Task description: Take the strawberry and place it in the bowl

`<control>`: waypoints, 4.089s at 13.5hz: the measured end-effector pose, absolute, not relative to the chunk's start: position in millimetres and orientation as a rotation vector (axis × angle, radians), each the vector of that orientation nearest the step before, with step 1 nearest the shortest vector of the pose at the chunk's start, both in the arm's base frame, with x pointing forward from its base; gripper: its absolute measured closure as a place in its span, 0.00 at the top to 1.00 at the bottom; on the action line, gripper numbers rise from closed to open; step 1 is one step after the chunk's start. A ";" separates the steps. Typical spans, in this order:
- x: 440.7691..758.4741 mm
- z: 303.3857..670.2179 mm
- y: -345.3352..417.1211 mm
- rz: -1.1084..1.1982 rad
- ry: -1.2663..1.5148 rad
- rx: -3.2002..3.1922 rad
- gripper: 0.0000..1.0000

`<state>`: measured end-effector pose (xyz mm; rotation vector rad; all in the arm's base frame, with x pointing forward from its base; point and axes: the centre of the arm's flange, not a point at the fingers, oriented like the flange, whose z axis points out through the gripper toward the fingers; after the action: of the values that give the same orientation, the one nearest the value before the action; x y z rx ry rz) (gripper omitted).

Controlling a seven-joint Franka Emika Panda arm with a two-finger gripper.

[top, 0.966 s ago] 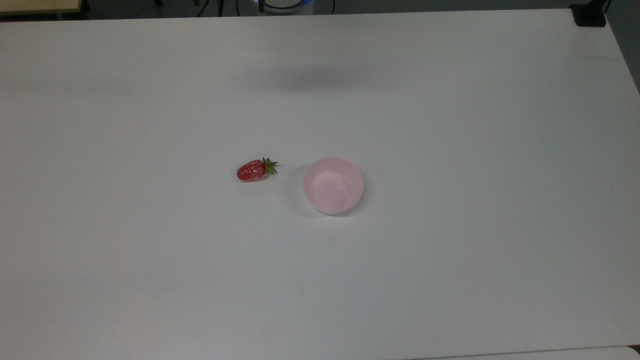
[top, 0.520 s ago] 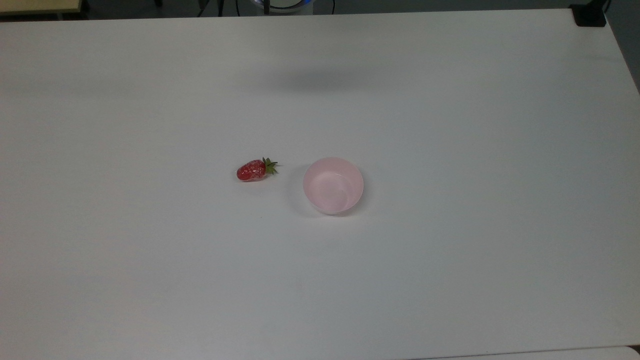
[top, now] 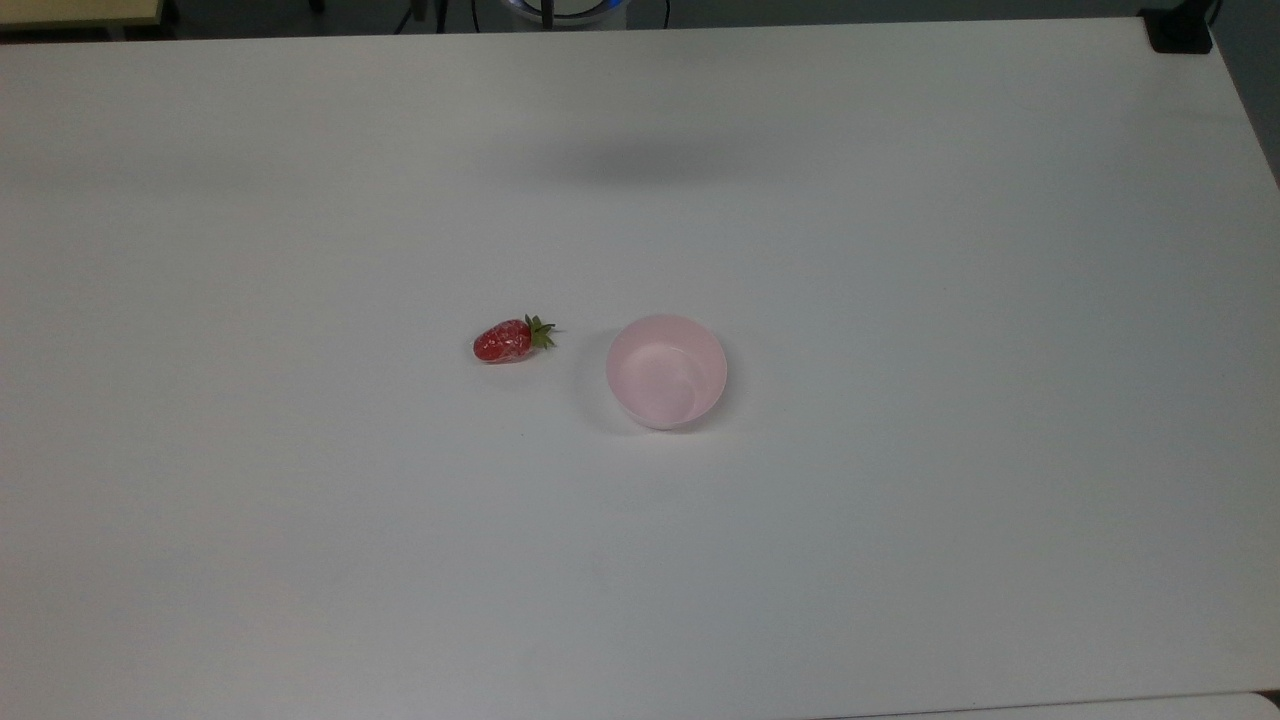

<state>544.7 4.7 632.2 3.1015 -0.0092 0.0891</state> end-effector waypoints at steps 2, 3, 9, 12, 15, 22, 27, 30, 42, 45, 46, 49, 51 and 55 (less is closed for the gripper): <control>545.4 630.0 7.1 0.083 -0.002 3.102 1.00; 546.1 628.5 7.3 0.078 -0.002 3.102 1.00; 560.3 591.5 6.1 -0.029 -0.025 3.108 1.00; 580.8 546.9 -0.4 0.086 -0.452 3.117 1.00; 596.1 496.1 -1.0 0.077 -0.907 3.022 1.00; 634.2 395.5 -43.0 -0.026 -1.554 2.736 1.00; 648.6 348.2 -46.1 -0.024 -1.622 2.733 1.00; 658.5 312.0 -33.2 -0.002 -1.622 2.741 0.98; 665.9 324.8 -3.9 0.026 -1.559 2.806 0.42; 671.1 369.7 24.5 0.117 -1.519 2.885 0.42; 672.5 384.4 36.3 0.146 -1.494 2.913 0.42; 670.8 400.6 80.4 0.189 -1.344 2.977 0.42; 667.4 387.8 108.7 0.169 -1.251 2.997 0.43; 667.7 369.2 114.6 0.129 -1.234 2.992 0.60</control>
<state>667.7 114.6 369.2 2.9924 -1.2340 0.1287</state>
